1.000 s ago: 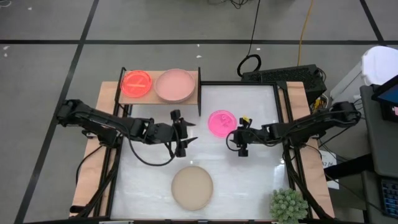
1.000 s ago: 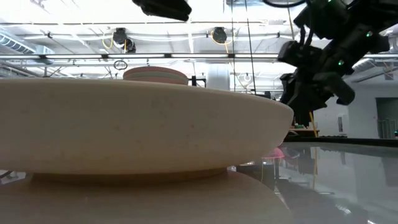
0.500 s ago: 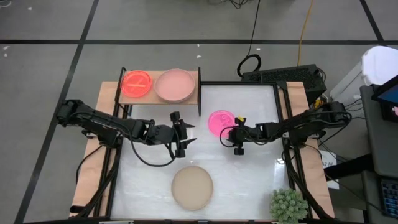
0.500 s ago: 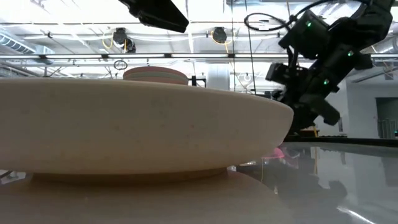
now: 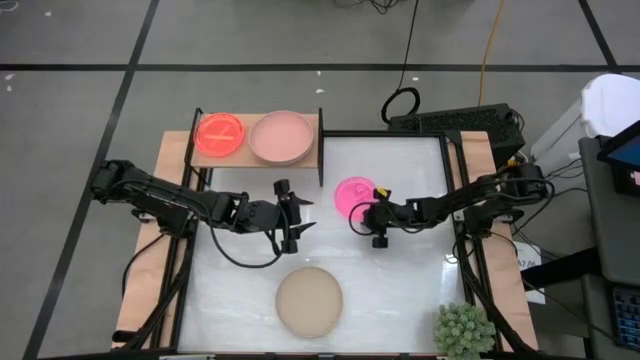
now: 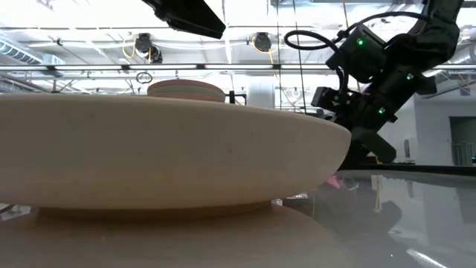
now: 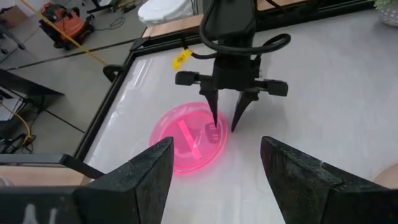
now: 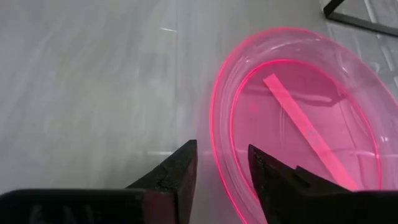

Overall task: Place and stack plates onto a shelf
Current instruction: Stack the small pink plate on top of the small orange plates on the shelf

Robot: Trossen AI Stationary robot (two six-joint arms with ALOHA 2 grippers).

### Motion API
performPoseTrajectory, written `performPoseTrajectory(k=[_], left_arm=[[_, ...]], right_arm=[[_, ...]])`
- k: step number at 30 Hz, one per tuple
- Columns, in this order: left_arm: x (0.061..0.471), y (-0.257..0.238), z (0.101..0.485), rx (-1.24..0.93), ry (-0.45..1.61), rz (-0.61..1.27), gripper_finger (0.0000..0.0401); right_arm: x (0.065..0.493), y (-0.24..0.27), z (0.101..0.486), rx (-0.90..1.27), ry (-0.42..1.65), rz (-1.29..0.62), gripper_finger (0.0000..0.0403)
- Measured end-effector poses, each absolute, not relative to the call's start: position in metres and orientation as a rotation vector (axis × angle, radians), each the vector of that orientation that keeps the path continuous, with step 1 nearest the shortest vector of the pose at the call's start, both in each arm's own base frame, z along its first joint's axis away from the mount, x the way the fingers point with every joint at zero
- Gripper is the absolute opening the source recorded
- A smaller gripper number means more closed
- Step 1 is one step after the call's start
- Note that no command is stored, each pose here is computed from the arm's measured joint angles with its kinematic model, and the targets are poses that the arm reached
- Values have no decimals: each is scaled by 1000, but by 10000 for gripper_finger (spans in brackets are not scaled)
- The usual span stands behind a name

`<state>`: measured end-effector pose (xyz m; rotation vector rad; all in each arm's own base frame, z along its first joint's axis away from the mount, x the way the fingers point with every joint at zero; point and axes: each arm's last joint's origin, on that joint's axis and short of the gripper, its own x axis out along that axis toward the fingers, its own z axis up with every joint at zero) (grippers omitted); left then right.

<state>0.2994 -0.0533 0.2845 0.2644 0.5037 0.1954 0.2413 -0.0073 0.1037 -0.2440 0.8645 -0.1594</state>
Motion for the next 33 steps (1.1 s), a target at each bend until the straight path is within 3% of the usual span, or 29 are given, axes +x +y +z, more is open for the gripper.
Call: performPoseTrajectory(k=[13, 21, 33], left_arm=[[299, -53, 285, 275, 505, 194, 246], [299, -53, 285, 275, 505, 194, 246], [300, -48, 284, 276, 508, 208, 246]], right_arm=[[242, -7, 103, -281, 864, -138, 6], [241, 1, 108, -334, 847, -100, 1], [232, 17, 145, -356, 697, -37, 0]])
